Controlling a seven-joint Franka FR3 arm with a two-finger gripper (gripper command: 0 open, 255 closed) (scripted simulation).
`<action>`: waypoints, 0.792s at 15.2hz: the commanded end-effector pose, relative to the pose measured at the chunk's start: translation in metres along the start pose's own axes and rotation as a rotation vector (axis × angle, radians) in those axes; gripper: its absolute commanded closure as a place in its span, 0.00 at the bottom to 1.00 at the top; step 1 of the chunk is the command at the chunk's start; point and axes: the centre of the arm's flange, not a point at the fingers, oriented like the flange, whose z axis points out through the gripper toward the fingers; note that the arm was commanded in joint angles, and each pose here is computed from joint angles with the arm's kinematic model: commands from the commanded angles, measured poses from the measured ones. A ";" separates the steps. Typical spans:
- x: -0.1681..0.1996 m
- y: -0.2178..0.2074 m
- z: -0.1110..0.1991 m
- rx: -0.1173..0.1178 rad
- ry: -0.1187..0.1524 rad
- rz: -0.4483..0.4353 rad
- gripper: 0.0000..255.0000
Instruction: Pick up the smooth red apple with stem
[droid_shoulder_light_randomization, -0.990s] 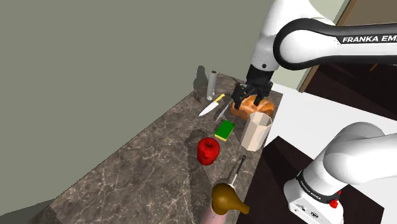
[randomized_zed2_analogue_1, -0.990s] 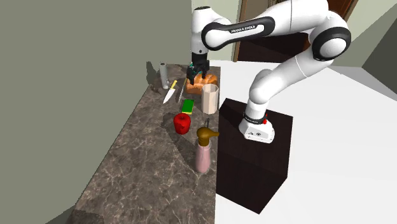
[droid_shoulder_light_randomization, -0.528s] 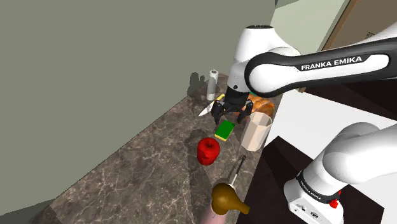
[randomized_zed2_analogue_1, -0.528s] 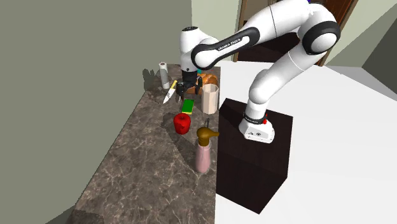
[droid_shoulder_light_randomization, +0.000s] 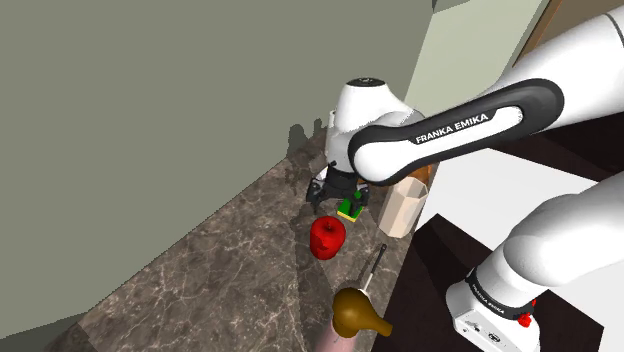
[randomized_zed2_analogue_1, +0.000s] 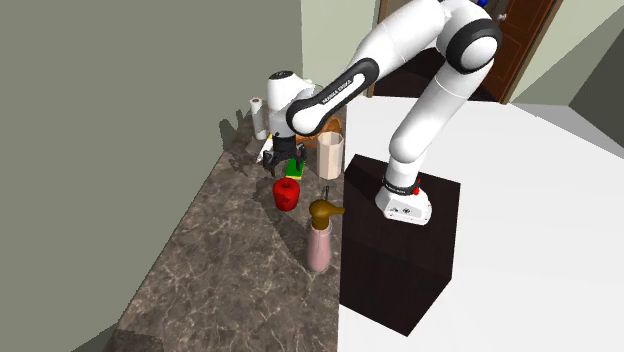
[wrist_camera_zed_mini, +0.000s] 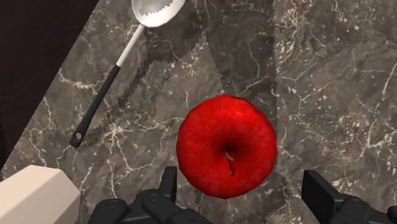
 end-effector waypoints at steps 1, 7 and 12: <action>-0.001 -0.002 0.012 0.002 -0.001 0.007 0.00; 0.000 0.000 0.036 0.002 -0.001 0.007 0.00; 0.000 0.000 0.037 0.002 -0.001 0.007 1.00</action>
